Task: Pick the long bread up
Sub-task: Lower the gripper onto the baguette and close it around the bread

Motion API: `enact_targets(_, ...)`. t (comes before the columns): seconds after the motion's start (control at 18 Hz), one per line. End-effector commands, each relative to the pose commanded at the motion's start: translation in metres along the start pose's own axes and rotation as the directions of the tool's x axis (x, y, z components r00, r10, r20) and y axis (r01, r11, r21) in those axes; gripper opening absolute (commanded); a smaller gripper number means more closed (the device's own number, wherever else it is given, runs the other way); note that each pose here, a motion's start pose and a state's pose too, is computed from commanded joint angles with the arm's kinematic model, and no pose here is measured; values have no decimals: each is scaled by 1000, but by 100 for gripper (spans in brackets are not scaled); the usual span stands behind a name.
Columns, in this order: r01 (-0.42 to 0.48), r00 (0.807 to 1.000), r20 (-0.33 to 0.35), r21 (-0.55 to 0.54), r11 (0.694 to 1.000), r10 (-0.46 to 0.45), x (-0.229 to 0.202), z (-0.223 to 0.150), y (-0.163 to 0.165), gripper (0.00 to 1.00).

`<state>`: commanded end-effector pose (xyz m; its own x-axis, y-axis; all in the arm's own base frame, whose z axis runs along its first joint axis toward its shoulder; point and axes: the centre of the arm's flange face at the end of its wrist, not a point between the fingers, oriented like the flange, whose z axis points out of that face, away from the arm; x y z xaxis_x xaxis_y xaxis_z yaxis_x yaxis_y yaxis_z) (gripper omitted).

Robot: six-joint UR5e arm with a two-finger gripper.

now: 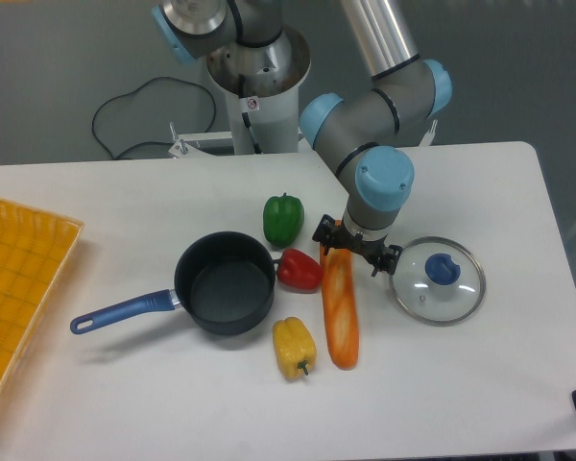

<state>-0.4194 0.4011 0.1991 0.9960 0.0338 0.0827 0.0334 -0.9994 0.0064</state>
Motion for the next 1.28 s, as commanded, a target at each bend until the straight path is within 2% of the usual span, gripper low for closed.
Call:
enact_targets(0.33, -8, 1000, 5, -5, 1000, 8, 4, 13, -1, 96)
enact_targets(0.78, -12, 1000, 8, -9, 1000, 12, 7, 15, -2, 80)
enact_targets(1.06, -9, 1000, 11, -7, 1000, 9, 7, 13, -2, 53)
enact_targets(1.28, -6, 1000, 12, -6, 1000, 6, 6, 12, -1, 27)
